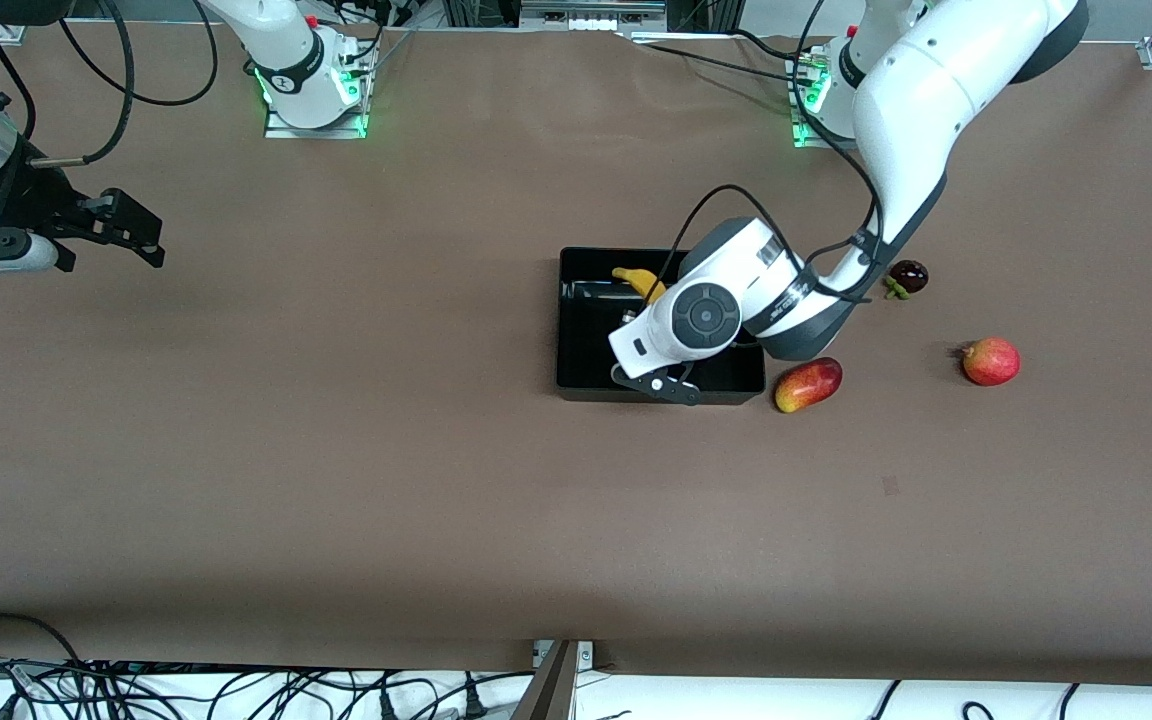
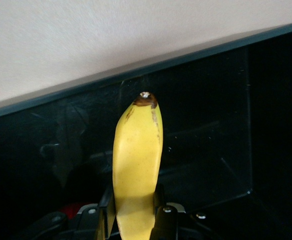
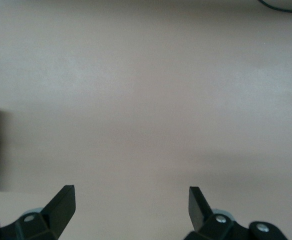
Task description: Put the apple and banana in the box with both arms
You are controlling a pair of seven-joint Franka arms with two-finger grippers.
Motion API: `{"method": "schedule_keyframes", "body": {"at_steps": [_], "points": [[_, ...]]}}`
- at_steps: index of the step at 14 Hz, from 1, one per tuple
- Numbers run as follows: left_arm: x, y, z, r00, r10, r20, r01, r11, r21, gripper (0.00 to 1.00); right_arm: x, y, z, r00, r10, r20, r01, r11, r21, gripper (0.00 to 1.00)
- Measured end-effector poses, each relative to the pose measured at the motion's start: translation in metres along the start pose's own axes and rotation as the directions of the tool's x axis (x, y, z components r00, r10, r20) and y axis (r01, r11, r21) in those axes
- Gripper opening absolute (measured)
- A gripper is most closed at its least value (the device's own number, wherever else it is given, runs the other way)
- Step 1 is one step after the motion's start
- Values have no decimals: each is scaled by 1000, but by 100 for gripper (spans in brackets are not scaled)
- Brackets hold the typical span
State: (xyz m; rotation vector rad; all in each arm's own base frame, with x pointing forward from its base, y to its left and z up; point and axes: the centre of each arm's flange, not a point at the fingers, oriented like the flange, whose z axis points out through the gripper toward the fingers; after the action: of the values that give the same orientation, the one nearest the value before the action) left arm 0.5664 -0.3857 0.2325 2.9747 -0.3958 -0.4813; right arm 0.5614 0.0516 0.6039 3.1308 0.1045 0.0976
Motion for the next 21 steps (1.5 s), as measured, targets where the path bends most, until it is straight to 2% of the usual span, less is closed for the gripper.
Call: {"method": "schedule_keyframes", "body": {"at_steps": [3, 4, 7, 10, 12, 14, 16, 18, 21], "points": [[1, 8, 30, 1000, 2, 28, -2, 1000, 13, 34, 0, 0, 0, 1000, 0, 0, 0, 1000, 0, 100], [1, 10, 29, 1000, -2, 25, 2, 1000, 14, 39, 0, 0, 0, 1000, 0, 0, 0, 1000, 0, 100], [9, -1, -15, 999, -34, -40, 34, 999, 6, 69, 0, 0, 0, 1000, 0, 0, 0, 1000, 0, 100], [3, -52, -130, 983, -115, -143, 120, 993, 25, 99, 0, 0, 0, 1000, 0, 0, 0, 1000, 0, 100], [-26, -94, -215, 966, -184, -180, 198, 978, 61, 100, 0, 0, 0, 1000, 0, 0, 0, 1000, 0, 100], [-55, -123, -267, 958, -225, -179, 245, 965, 94, 100, 0, 0, 0, 1000, 0, -1, 0, 1000, 0, 100], [-72, -151, -295, 975, -166, -150, 186, 974, 127, 100, 0, 0, 0, 1000, 0, -1, 0, 1000, 0, 100], [-85, -188, -316, 984, -99, -149, 122, 980, 160, 100, 0, 0, 0, 1000, 1, -1, -1, 1000, 0, 100], [-123, -236, -346, 972, -154, -175, 176, 977, 119, 100, 0, 0, 0, 1000, 0, -1, 0, 1000, 0, 100]]}}
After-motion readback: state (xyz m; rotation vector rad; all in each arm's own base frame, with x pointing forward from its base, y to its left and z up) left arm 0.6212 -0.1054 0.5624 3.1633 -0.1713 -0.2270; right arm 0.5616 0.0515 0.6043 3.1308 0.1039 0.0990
